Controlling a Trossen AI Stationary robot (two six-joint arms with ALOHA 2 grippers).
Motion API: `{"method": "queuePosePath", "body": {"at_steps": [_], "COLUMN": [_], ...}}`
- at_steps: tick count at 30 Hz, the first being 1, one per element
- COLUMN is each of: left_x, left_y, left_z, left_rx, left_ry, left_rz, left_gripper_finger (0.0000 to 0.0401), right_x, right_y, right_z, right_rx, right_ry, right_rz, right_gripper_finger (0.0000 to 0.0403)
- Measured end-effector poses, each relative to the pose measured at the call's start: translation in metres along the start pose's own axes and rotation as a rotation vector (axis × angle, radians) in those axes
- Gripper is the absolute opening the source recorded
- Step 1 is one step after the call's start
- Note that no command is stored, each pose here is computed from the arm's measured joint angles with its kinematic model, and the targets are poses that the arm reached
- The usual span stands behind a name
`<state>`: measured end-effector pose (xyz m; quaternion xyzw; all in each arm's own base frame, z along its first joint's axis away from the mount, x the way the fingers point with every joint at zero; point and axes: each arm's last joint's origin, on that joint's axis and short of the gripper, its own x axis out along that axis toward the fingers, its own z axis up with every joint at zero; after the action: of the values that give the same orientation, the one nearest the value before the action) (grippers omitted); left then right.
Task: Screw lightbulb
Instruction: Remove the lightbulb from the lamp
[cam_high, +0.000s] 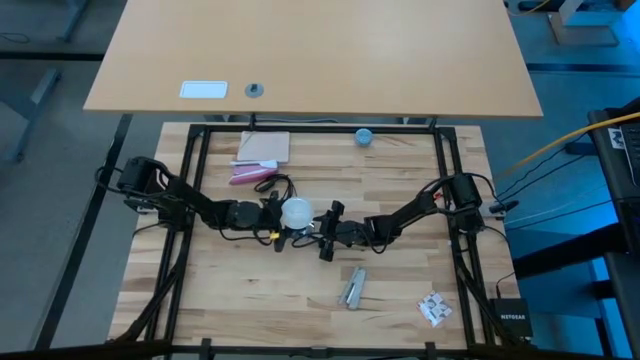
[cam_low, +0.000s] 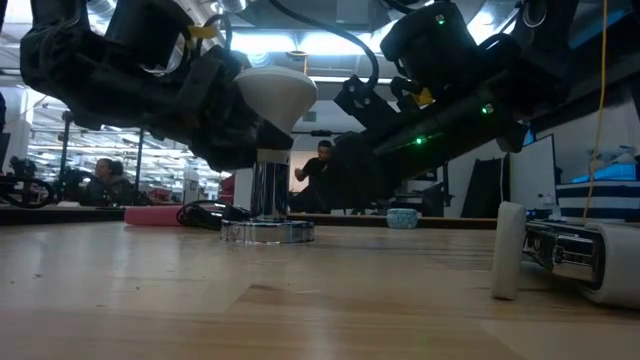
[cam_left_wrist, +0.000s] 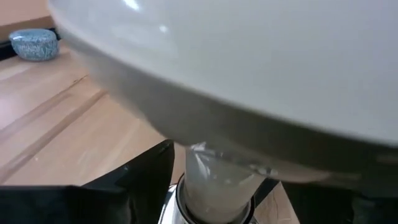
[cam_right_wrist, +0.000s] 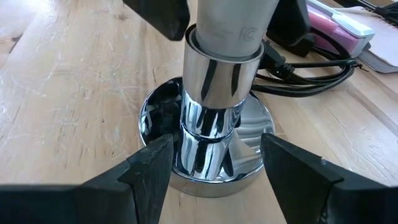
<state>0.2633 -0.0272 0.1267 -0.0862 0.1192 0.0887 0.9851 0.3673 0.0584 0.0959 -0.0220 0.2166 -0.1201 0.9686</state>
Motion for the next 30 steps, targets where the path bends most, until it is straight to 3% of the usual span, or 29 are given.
{"method": "queuePosePath", "body": {"at_steps": [12, 19, 30], "left_x": [0.0000, -0.0006, -0.0010], "left_y": [0.0000, -0.0022, -0.0053], "left_z": [0.0004, 0.0002, -0.0004], "left_rx": [0.031, 0.034, 0.033], "left_ry": [-0.004, 0.005, 0.026], "left_rz": [0.002, -0.035, -0.140], "left_gripper_finger": [0.0139, 0.0136, 0.0140], "right_x": [-0.0001, -0.0002, -0.0006], "right_y": [-0.0003, 0.0014, 0.0043], "right_z": [-0.0030, -0.0025, -0.0012], "right_rx": [-0.024, -0.140, -0.219], "right_ry": [0.029, 0.026, 0.009], "right_rz": [-0.002, 0.053, 0.152], "right_gripper_finger": [0.0248, 0.0248, 0.0248]}}
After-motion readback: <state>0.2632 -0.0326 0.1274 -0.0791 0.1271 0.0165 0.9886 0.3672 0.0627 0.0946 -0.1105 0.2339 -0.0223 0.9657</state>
